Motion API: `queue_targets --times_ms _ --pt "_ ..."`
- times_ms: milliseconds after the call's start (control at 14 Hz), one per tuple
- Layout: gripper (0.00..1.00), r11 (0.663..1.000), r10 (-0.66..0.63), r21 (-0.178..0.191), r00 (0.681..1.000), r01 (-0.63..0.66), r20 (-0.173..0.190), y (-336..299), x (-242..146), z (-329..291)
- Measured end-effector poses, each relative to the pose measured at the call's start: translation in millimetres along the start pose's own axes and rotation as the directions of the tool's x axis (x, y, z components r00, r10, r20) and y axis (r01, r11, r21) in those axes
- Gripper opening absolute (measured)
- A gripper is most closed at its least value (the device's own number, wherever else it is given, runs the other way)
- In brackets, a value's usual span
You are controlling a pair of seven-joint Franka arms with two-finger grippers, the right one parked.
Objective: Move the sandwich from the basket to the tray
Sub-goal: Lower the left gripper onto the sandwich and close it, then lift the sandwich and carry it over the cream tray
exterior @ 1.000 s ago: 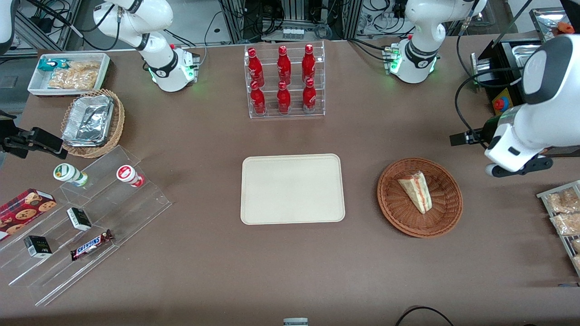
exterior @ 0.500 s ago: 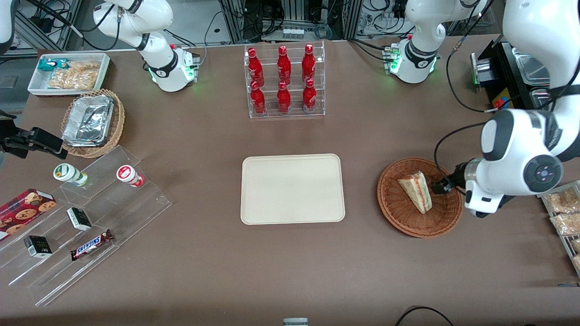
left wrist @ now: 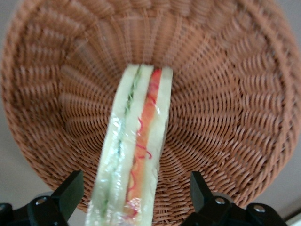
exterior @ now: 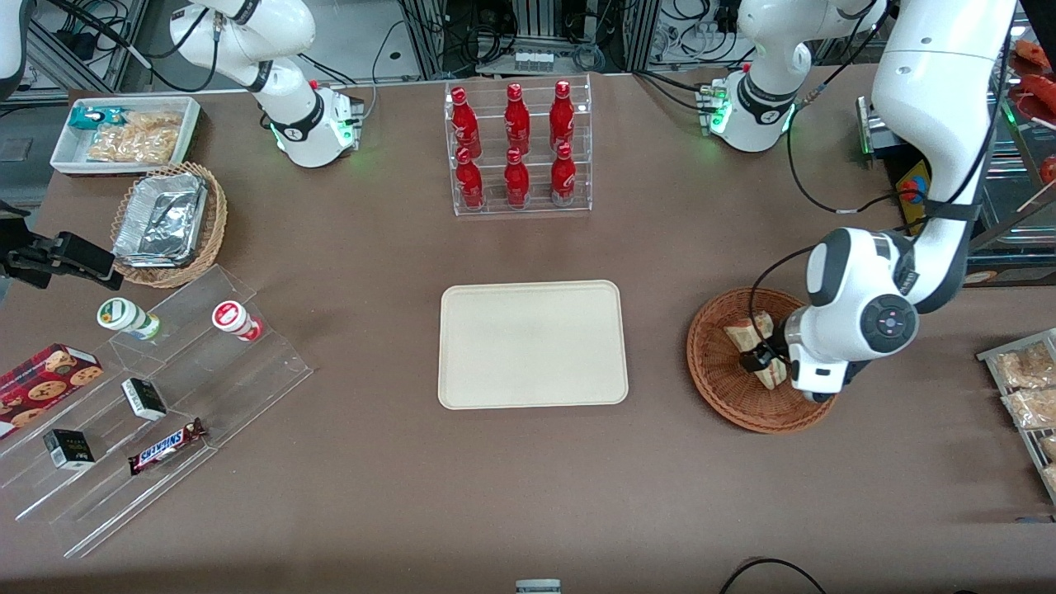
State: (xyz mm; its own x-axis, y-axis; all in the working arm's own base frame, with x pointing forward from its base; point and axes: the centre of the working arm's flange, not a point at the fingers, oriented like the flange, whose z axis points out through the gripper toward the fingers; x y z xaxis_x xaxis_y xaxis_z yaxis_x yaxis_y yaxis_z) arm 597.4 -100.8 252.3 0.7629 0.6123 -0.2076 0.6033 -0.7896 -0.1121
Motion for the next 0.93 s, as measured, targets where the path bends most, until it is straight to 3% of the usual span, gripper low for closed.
queue_targets --times_ms 214,571,714,929 --pt "0.96 1.0 0.003 0.015 1.0 -0.003 0.016 -2 -7 22" --pt "0.44 0.999 0.031 0.02 0.999 -0.031 0.014 1 -1 -2" --pt "0.34 0.997 0.063 0.043 0.998 -0.064 0.014 7 1 -44" --pt "0.19 0.985 0.167 0.059 0.985 -0.164 -0.048 34 -25 -108"
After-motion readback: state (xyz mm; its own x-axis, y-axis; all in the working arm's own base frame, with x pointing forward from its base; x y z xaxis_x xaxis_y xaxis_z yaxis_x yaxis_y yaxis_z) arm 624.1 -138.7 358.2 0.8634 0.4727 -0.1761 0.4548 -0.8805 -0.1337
